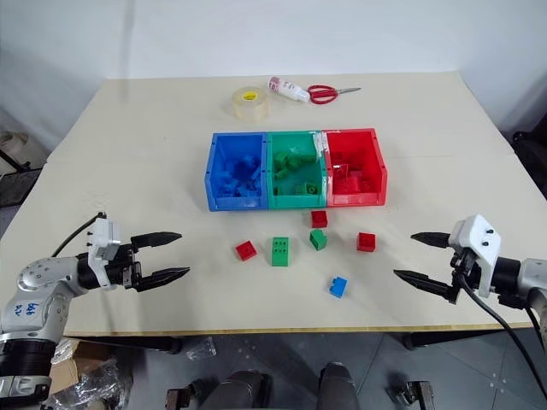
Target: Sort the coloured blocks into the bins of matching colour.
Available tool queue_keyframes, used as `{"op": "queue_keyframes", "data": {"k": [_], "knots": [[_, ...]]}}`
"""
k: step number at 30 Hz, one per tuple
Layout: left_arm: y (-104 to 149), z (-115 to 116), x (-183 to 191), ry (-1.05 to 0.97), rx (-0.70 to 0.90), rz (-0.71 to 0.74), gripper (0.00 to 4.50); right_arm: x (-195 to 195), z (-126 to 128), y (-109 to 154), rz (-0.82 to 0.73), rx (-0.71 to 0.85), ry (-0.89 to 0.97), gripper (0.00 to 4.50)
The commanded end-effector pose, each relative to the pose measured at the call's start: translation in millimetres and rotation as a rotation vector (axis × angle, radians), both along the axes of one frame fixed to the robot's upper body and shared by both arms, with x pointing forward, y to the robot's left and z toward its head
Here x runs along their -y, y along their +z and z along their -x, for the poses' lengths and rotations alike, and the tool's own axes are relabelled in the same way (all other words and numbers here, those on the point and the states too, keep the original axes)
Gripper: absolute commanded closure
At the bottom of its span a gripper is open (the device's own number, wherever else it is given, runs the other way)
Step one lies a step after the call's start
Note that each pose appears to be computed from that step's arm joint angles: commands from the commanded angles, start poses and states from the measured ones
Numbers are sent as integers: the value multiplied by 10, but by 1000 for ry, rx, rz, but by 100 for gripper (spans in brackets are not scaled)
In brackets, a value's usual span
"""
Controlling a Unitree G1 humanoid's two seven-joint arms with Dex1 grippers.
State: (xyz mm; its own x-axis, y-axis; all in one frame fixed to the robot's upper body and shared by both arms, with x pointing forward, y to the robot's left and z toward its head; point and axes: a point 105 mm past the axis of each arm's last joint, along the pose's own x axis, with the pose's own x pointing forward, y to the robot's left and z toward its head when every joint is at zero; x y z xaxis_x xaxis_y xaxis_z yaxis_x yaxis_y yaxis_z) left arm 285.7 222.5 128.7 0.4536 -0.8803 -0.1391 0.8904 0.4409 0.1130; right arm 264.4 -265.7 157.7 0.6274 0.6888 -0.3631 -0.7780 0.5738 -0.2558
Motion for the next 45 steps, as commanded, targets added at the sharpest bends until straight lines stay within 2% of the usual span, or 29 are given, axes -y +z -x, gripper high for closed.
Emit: {"op": "queue_keyframes", "data": {"k": [1,7,11,13,23,27,35,38,45], "knots": [[58,-56,-15,21,22,31,3,-98,-19,117,-6,52,30,0],[20,-159,-21,88,4,19,3,-204,-149,68,-20,36,5,0],[-22,-142,40,60,-17,7,3,-210,-167,28,-27,18,-16,0],[-49,-109,68,24,-36,3,3,-149,-129,7,-17,0,-35,0],[-29,-72,85,-95,-7,65,3,293,402,33,113,-82,-137,0],[-14,-83,117,-110,3,77,3,273,439,19,140,-106,-127,0],[31,13,178,-145,33,141,3,-109,50,42,107,-105,26,0],[27,71,189,-138,36,152,3,-277,-192,-14,99,-105,91,0],[32,204,179,-84,49,160,3,-469,-694,-230,104,-108,106,0]]}}
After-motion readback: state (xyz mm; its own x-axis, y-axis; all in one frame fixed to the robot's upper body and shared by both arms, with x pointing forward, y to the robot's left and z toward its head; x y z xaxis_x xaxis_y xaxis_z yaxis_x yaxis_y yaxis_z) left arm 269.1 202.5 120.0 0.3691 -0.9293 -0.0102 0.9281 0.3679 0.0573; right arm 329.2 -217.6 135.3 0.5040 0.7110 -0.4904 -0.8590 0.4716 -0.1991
